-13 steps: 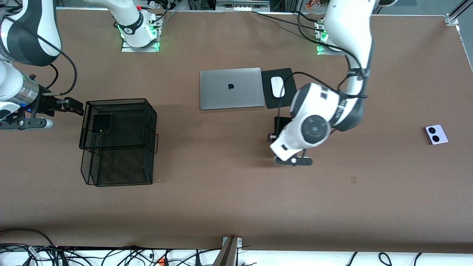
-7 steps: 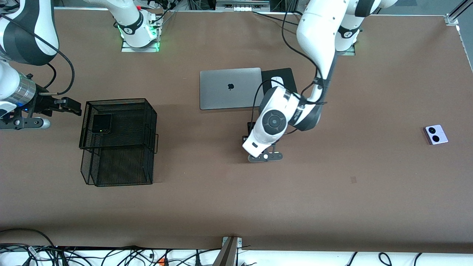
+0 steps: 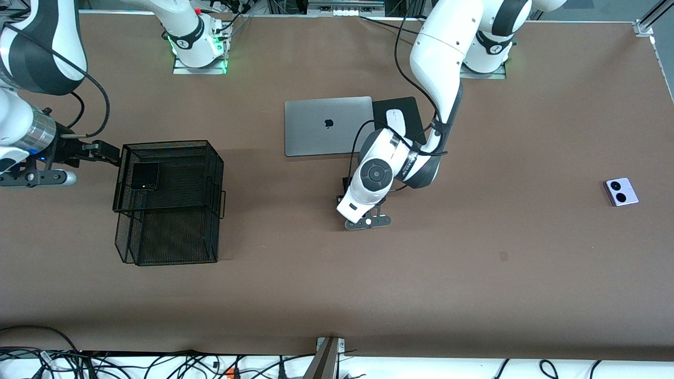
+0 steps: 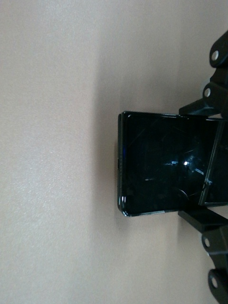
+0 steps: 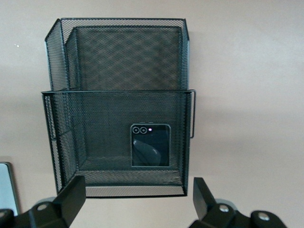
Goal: Place phones with both arms
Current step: 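Carry the tall black phone with the left gripper beside the laptop and release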
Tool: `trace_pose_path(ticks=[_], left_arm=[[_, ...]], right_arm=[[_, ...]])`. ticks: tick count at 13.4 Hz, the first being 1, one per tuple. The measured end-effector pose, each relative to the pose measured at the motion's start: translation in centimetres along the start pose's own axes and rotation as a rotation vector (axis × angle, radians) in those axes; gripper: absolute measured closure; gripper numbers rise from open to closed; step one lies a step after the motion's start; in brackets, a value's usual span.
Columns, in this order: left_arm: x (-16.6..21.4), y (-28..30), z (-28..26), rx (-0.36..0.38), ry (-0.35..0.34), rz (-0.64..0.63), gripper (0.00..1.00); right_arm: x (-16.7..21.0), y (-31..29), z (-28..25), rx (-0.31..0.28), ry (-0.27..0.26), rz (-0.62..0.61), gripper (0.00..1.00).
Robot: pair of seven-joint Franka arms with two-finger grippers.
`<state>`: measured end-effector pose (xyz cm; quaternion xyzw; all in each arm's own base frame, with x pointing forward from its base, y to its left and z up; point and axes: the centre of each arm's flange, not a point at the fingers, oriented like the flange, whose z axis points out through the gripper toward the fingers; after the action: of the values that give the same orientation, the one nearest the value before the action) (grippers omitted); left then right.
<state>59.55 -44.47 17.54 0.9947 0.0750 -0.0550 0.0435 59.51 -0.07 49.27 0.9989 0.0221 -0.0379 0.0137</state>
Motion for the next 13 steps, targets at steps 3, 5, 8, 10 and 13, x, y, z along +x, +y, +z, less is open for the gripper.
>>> trace_pose_path(ticks=[3,5,8,10,13], left_arm=[[-0.3,0.3,0.1,0.001,-0.001,0.005,0.17],[-0.4,0.4,0.1,0.000,0.000,0.007,0.10],[0.0,0.7,-1.3,-0.004,0.016,0.013,0.00],[0.6,-0.2,-4.1,0.056,0.007,0.023,0.00],[2.0,-3.5,-10.9,0.163,0.006,0.004,0.00]], right_arm=[[0.2,-1.3,0.3,0.010,-0.004,0.008,0.00],[0.3,-2.2,0.3,0.014,-0.005,0.019,0.00],[0.4,-4.3,0.4,0.016,-0.001,0.042,0.00],[0.7,-6.0,0.7,0.016,0.010,0.059,0.00],[1.4,-9.4,1.7,0.014,0.030,0.078,0.00]])
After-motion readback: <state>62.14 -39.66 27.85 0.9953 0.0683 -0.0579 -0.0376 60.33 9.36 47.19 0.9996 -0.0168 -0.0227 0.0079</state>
